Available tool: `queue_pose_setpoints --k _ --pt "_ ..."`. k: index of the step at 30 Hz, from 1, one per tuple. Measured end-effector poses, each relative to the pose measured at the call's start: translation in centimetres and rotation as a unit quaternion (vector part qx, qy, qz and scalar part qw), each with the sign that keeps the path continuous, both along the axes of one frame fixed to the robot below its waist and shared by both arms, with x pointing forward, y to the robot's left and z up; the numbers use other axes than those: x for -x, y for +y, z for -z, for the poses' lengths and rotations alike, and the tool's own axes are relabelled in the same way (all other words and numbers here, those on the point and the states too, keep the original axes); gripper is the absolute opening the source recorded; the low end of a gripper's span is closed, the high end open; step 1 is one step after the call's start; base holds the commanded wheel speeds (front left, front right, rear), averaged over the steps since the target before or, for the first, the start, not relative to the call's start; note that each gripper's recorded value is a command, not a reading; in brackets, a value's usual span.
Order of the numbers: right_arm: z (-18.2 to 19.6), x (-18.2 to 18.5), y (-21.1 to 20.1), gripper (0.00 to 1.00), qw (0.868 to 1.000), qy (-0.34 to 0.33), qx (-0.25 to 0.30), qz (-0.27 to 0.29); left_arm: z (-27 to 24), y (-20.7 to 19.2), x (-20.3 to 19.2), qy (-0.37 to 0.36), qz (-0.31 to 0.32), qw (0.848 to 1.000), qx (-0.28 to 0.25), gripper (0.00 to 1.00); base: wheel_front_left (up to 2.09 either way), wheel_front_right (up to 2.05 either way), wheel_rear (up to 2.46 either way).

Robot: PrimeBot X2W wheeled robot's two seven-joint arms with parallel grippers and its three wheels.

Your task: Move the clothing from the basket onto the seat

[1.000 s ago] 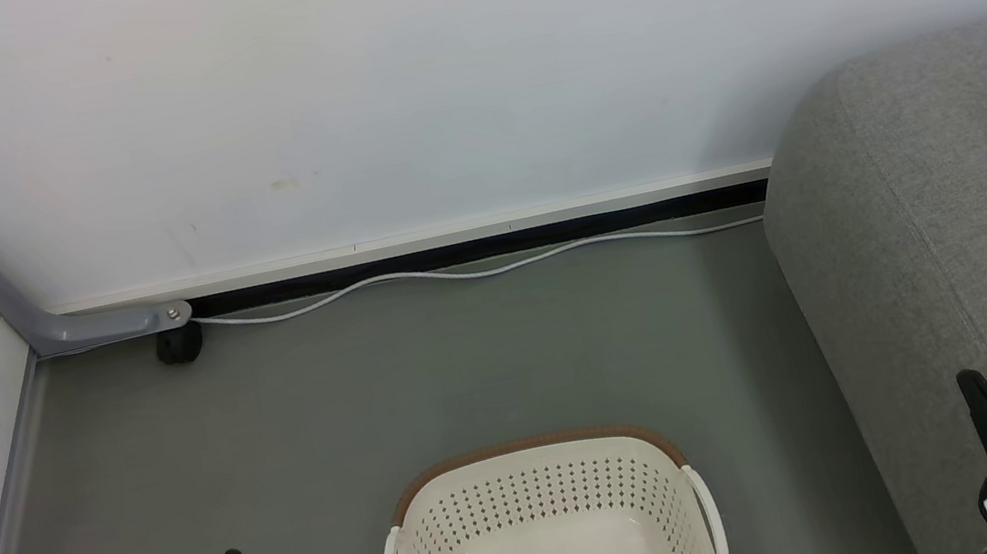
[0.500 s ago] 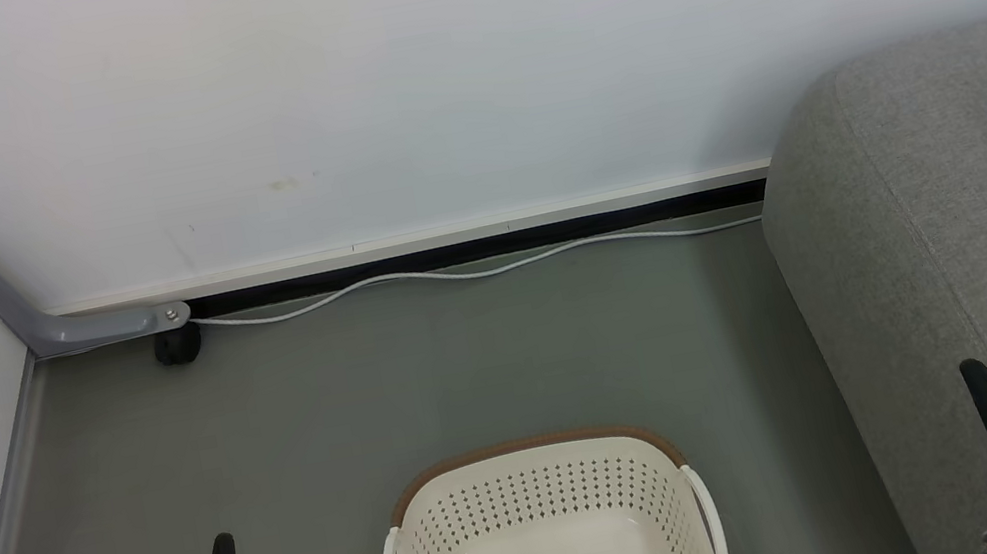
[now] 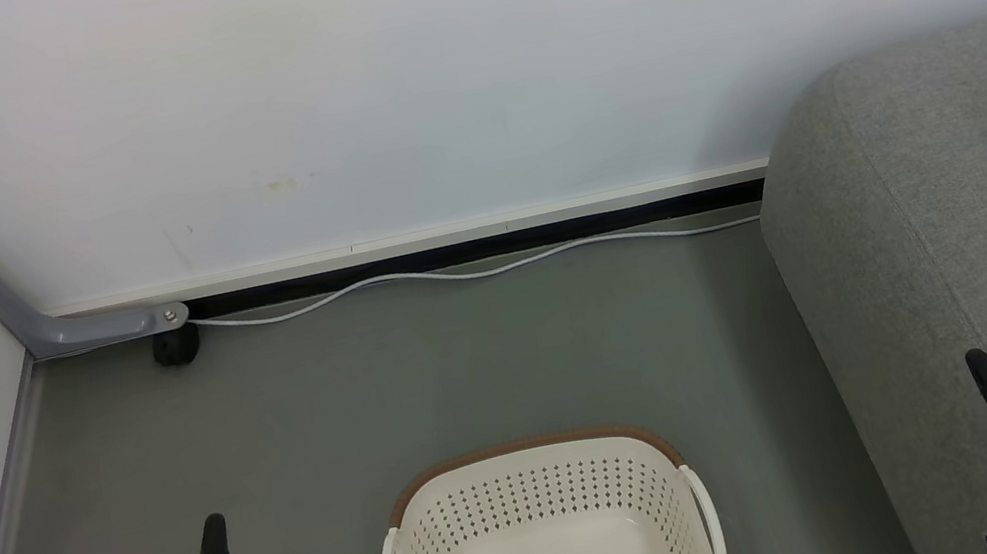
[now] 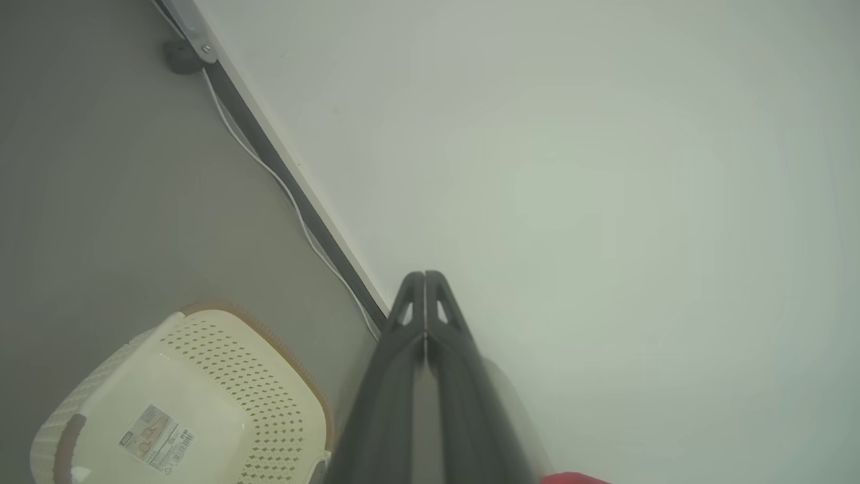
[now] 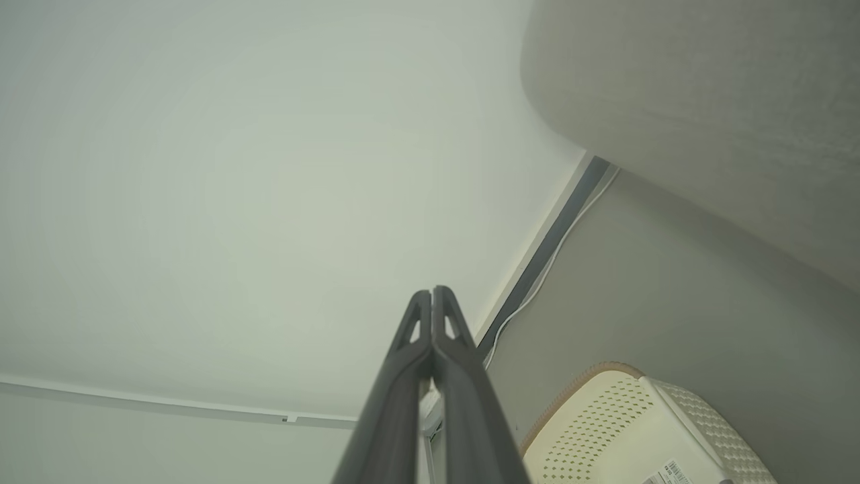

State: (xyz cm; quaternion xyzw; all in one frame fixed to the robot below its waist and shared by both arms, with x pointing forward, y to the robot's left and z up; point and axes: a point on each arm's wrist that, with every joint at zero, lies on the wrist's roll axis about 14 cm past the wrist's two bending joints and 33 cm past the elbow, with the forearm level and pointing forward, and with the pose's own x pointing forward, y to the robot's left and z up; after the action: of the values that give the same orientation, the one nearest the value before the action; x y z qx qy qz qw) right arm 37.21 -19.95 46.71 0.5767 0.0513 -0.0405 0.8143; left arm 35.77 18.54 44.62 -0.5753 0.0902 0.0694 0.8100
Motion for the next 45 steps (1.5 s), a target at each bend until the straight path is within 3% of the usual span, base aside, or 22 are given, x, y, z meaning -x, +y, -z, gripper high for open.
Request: queue_pose_setpoints --k 31,45 --pt "-1.2 -0.3 -0.6 0.00 0.985 -0.026 -0.166 0.027 -2.8 0.3 -1.5 -0.060 -0.012 0.984 0.167 0.00 0.00 0.00 0.00" --pt "-1.3 -0.3 -0.6 0.00 0.985 -0.026 -0.169 0.028 -2.8 0.3 -1.5 -0.061 -0.013 0.983 0.171 0.00 0.00 0.00 0.00"
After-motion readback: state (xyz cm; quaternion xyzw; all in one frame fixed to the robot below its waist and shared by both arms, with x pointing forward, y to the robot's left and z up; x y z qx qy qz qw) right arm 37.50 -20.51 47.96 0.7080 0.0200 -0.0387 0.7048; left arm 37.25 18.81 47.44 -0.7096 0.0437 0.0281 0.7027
